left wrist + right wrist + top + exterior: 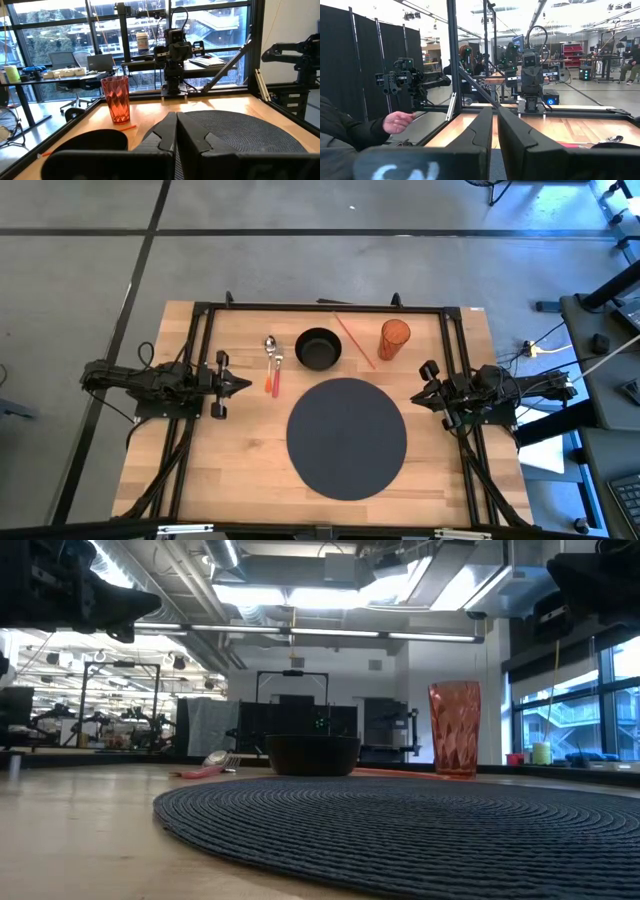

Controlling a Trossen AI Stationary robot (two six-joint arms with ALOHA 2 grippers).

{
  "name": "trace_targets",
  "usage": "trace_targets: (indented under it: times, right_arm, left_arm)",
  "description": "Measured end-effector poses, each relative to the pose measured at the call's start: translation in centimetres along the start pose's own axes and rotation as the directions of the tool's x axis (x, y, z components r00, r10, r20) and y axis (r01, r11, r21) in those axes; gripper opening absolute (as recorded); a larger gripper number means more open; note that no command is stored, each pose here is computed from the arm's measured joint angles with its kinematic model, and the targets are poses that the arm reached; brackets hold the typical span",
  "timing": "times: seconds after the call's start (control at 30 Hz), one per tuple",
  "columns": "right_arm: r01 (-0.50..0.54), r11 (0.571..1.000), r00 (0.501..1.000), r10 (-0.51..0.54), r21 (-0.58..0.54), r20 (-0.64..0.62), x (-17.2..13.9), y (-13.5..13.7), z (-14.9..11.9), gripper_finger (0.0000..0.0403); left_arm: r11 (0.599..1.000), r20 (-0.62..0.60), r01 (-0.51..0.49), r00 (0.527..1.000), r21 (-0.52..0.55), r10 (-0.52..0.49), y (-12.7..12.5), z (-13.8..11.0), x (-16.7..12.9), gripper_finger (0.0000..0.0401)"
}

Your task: Pick & Place Utensil

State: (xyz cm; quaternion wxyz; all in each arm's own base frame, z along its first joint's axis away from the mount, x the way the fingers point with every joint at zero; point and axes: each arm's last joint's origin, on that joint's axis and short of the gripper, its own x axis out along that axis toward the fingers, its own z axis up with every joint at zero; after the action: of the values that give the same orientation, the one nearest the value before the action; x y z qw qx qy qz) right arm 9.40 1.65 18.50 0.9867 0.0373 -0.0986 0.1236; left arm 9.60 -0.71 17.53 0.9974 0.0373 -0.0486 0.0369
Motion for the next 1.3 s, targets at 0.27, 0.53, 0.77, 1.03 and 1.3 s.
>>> trace_targets:
  times: [0.27,0.53,0.77,1.03,1.3]
  right_arm:
    - [0.000,1.000,1.000,0.000,0.000,0.000,0.0,0.0,0.0,0.0030]
    - [-0.001,1.000,1.000,0.001,-0.001,0.013,0.0,0.0,0.1,0.0030]
    - [-0.001,1.000,1.000,0.001,0.011,0.009,0.0,0.0,0.1,0.0030]
    - [-0.001,1.000,1.000,0.001,0.022,0.008,0.0,0.0,0.1,0.0030]
    - [0.078,0.988,0.997,-0.081,-0.135,-0.011,0.0,-0.2,-0.1,0.0030]
  left_arm:
    - [1.000,0.000,0.000,1.000,0.000,0.000,0.0,0.0,0.0,0.0003]
    - [1.000,0.000,0.000,1.000,0.000,0.000,0.0,0.0,0.0,0.0003]
    - [1.000,0.029,-0.003,1.000,-0.006,0.003,0.0,0.3,0.0,0.0003]
    - [1.000,0.083,-0.020,0.996,-0.020,0.021,0.1,0.8,0.0,0.0003]
    - [0.994,0.092,-0.023,0.995,-0.109,0.033,0.1,0.9,0.1,0.0003]
